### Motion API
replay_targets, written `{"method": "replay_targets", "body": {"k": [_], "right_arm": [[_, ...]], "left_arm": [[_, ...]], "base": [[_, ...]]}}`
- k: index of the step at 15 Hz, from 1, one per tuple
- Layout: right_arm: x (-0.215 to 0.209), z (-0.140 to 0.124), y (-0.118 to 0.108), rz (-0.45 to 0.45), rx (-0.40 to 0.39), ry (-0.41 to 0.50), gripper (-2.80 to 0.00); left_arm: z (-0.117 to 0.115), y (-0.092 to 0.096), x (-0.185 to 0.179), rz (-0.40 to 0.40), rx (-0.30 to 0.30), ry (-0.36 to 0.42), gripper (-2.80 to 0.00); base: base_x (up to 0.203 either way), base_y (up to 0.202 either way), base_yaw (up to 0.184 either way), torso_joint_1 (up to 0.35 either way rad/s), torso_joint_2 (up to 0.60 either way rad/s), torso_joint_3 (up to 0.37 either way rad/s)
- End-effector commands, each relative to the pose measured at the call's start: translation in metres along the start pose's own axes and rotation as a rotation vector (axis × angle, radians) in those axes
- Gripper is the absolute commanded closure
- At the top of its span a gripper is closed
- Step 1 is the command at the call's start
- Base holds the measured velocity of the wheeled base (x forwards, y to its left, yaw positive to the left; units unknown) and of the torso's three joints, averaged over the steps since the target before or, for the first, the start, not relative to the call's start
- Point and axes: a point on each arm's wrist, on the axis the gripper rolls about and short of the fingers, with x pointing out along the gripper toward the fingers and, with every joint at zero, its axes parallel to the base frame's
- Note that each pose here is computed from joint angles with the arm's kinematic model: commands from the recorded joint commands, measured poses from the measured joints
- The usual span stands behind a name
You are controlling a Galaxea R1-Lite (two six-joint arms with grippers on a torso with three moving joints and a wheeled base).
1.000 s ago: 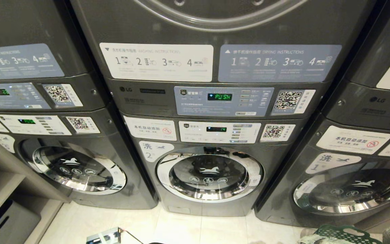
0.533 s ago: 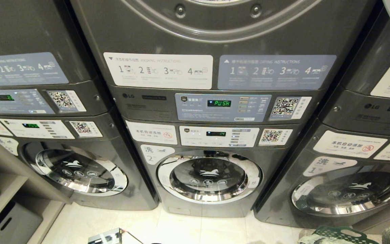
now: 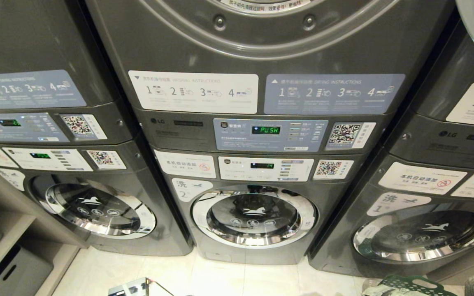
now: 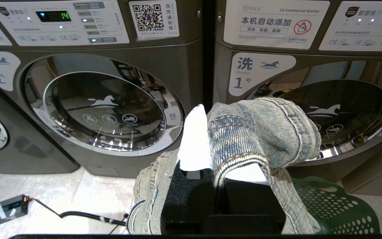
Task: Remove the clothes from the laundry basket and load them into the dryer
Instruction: Put the clothes in the dryer
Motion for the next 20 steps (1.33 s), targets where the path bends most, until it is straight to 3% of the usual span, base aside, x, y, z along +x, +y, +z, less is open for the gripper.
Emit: {"method": "replay_targets", "body": {"k": [1, 20], "right_arm": [[0.0006, -0.0019, -0.0001, -0.001, 0.000, 0.008, 0.00], [0.0006, -0.0016, -0.0001, -0.001, -0.001, 0.007, 0.00]], "left_arm": [[-0.0001, 0.0000, 0.0000, 0.000, 0.000, 0.000, 0.00], [-0.0004, 0.0000, 0.0000, 0.000, 0.003, 0.003, 0.00]], "base": [[0.000, 0.000, 0.000, 0.076, -0.15, -0.085], [0.000, 0.000, 0.000, 0.068, -0.13, -0.065]]}}
